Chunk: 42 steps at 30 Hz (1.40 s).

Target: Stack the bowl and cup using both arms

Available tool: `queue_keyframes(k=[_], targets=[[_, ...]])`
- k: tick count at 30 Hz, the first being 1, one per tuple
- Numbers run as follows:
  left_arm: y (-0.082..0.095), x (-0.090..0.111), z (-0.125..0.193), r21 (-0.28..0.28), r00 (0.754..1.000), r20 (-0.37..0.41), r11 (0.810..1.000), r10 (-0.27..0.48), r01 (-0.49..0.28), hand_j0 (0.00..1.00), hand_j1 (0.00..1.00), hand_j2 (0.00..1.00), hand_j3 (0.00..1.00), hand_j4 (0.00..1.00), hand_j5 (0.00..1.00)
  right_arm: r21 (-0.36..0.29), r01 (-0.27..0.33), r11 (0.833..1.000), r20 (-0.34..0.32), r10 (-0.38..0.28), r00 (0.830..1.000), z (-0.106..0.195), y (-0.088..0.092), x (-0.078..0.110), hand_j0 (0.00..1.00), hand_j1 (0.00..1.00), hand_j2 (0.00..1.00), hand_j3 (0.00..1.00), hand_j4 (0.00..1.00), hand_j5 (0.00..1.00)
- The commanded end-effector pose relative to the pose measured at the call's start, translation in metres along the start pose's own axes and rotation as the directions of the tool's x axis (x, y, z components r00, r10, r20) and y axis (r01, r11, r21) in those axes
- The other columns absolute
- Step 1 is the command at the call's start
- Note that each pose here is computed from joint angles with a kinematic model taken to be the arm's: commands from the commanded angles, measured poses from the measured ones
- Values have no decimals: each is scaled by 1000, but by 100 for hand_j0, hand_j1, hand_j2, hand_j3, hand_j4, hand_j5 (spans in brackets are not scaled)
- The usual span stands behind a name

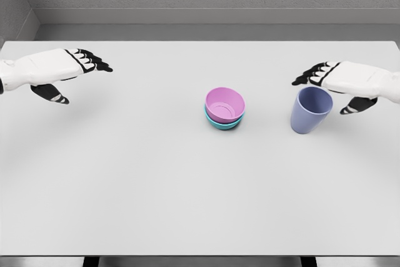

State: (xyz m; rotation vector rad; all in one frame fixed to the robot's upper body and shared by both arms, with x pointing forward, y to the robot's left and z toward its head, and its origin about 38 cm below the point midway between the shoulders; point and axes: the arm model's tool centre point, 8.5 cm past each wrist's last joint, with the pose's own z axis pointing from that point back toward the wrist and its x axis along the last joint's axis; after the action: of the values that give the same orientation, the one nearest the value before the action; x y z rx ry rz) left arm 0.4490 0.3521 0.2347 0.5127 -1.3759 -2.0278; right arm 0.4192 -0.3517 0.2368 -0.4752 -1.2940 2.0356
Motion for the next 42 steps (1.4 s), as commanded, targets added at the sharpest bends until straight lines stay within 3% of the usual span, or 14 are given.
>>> queue_keyframes(k=[1,31,32,35,37,42], targets=[[1,-1,1,7,1000,-2,1000,5,-5,100,100,100,100,100,100,1,9,1000,10,-9,1000,-4,2,2,100,100,100,100,100,100],[3,1,2,11,1000,1,1000,1,-1,100,100,100,100,100,100,50,18,999,29,-20,999,-20,12,3,100,100,100,100,100,100],[3,1,1,10,1000,2,1000,1,-1,100,100,100,100,100,100,60,19,998,30,-21,999,-20,14,3,98,98,98,98,98,98],[3,1,2,12,1000,1,1000,2,-2,100,100,100,100,100,100,85,12,996,30,-15,999,-21,16,4,76,76,76,76,76,76],[3,1,1,11,1000,2,1000,2,-2,100,100,100,100,100,100,86,11,996,30,-14,999,-21,16,4,71,71,71,71,71,71],[3,1,1,11,1000,2,1000,2,-2,100,100,100,100,100,100,84,10,996,30,-12,999,-21,15,4,70,70,70,70,70,70]])
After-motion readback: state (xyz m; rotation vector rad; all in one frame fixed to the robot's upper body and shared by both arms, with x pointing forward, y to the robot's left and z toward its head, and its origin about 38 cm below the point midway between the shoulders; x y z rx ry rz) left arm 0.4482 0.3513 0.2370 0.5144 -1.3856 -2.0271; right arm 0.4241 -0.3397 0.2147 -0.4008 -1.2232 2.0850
